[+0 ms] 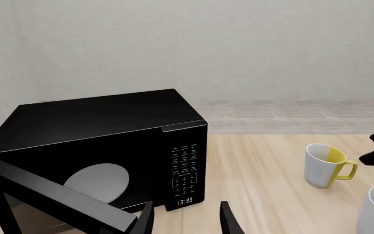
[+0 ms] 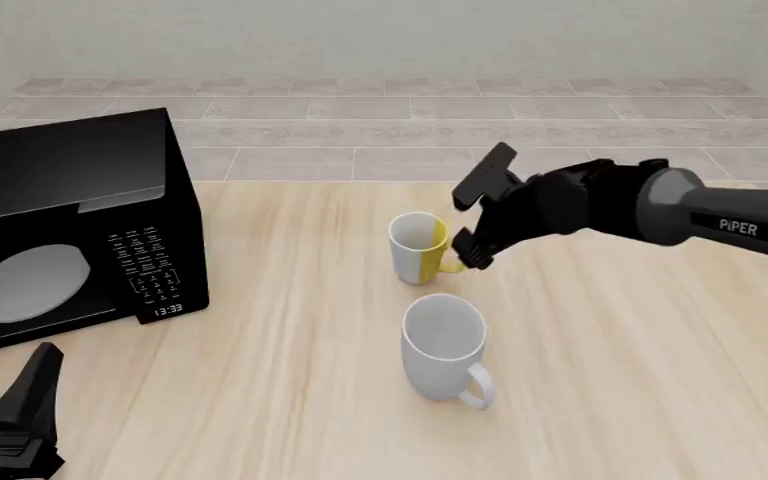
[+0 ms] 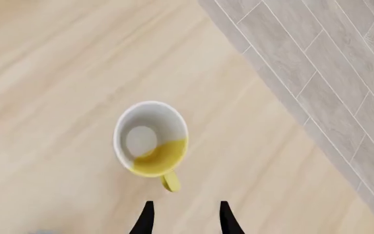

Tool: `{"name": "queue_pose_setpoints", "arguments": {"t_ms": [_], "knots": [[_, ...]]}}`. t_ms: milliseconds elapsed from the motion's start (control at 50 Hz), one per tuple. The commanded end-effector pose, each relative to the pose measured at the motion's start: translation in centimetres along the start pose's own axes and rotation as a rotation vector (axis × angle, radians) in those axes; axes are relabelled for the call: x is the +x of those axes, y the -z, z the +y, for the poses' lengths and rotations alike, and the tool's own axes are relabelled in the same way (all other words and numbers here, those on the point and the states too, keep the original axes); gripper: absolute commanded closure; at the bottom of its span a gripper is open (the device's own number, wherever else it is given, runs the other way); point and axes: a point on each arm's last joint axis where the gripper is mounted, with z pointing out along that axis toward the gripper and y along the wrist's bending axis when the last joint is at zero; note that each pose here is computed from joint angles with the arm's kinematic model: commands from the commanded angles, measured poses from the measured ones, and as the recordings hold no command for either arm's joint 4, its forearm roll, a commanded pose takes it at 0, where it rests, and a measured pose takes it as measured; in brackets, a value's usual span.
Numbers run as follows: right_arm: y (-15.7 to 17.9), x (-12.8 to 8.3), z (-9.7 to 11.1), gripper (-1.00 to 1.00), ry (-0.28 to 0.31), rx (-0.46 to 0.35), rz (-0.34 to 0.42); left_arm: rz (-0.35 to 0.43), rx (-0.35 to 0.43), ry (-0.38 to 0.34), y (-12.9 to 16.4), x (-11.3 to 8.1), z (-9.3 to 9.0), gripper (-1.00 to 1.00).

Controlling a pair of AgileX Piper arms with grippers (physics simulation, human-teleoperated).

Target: Put the yellow and white mug to the front of the white mug.

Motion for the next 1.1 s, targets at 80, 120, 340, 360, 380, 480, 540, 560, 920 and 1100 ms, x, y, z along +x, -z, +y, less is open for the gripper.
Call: {"name": "queue_pose_setpoints", "arguments": {"t_ms": [80, 120, 340, 360, 380, 480, 540, 560, 920, 1100], "knots": [[3.1, 0.3, 0.3, -1.0, -0.039, 0.027, -0.051, 0.0, 0.0, 0.0, 0.0, 0.0, 0.0, -1.0], [3.6, 0.4, 0.4, -1.0, -0.048, 0.031, -0.061, 0.0, 0.0, 0.0, 0.0, 0.0, 0.0, -1.0], [6.9, 1.6, 0.6, -1.0, -0.103, 0.082, -0.139, 0.0, 0.0, 0.0, 0.0, 0.0, 0.0, -1.0], [7.1, 1.7, 0.6, -1.0, -0.106, 0.085, -0.146, 0.0, 0.0, 0.0, 0.0, 0.0, 0.0, -1.0], [7.5, 1.8, 0.6, -1.0, -0.111, 0.091, -0.153, 0.0, 0.0, 0.0, 0.0, 0.0, 0.0, -1.0], [8.4, 2.5, -0.2, -1.0, -0.136, 0.135, -0.187, 0.0, 0.0, 0.0, 0.0, 0.0, 0.0, -1.0], [9.2, 2.7, -0.6, -1.0, -0.15, 0.163, -0.219, 0.0, 0.0, 0.0, 0.0, 0.0, 0.0, -1.0], [9.4, 2.7, -0.6, -1.0, -0.158, 0.168, -0.226, 0.0, 0.0, 0.0, 0.0, 0.0, 0.0, -1.0], [11.5, 5.8, -0.8, -1.0, -0.246, 0.302, -0.383, 0.0, 0.0, 0.0, 0.0, 0.0, 0.0, -1.0], [13.8, 7.5, -0.2, -1.0, -0.264, 0.366, -0.469, 0.0, 0.0, 0.0, 0.0, 0.0, 0.0, -1.0]]}}
